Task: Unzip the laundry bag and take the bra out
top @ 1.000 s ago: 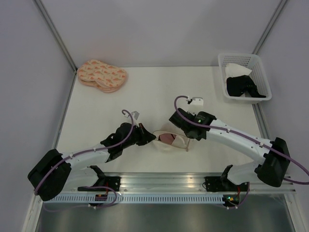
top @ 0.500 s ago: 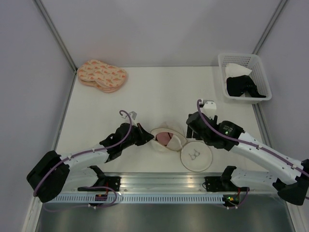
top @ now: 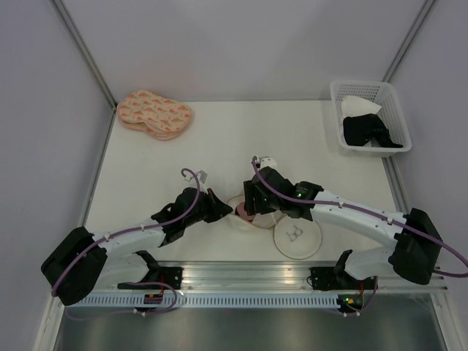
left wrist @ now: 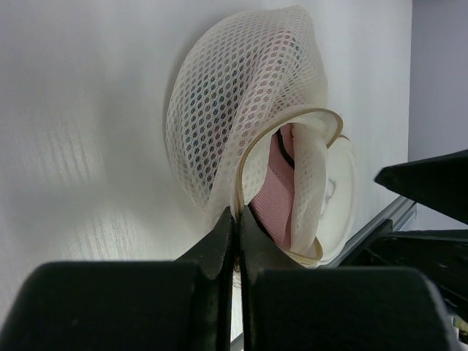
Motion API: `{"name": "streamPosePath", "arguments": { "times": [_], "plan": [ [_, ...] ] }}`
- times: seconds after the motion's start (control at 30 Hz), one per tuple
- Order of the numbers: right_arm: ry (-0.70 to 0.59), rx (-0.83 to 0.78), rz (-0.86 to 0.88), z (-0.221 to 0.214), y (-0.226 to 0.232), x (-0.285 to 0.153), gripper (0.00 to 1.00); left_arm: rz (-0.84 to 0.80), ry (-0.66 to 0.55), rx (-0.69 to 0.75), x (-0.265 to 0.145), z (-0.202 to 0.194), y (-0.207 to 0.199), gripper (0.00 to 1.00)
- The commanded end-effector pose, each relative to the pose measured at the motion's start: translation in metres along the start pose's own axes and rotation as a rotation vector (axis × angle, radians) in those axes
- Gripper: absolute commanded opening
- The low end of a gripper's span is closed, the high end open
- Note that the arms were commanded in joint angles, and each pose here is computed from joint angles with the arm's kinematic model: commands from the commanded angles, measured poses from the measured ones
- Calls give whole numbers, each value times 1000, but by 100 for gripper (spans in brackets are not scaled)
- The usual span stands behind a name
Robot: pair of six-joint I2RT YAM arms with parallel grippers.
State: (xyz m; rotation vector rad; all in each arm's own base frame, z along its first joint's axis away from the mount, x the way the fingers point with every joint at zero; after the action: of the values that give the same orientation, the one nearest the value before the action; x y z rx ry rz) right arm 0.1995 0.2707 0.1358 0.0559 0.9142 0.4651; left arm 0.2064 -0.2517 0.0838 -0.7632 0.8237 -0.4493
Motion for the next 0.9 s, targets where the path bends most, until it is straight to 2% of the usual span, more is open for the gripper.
{"name": "streamPosePath", "arguments": {
  "times": [0.0, 0.33, 0.6, 0.67, 0.7, 0.73, 0.83, 0.87],
  "plan": [
    [-14, -33, 77, 6, 21, 23, 68, -17, 3, -26, 0, -3, -2, 2],
    [105, -78, -37, -36, -1, 90, 67, -15, -10, -24, -4, -1, -1, 2],
    [150, -97, -121, -56, -17, 121, 63, -27, -4, -32, -4, -4, 0, 2],
    [172, -101, -154, -64, -23, 126, 53, -30, -6, -33, -4, -4, 0, 2],
    [173, -101, -160, -65, -25, 127, 45, -32, -5, -35, -5, -4, 0, 2],
    [174, -100, -166, -66, -26, 128, 27, -29, -3, -35, -5, -5, 1, 2],
    [163, -97, -169, -63, -27, 122, 0, -28, -6, -36, -5, -4, 2, 2],
    [162, -99, -173, -63, -28, 119, 0, -26, -5, -36, -5, -5, 2, 2]
  ]
}}
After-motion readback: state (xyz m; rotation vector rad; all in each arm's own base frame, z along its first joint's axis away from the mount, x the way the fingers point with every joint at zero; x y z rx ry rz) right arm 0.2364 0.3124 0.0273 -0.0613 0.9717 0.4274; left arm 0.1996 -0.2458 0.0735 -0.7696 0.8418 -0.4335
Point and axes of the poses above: each gripper's point midway between its finger pads, its own x axis out along the fingers, its own y axis along the line the jaws close on, z = x × y, the point moved 1 cm from there along -x, back along the fingers, and after that the axes turned 4 degrees about -x, right-handed, at the moved point
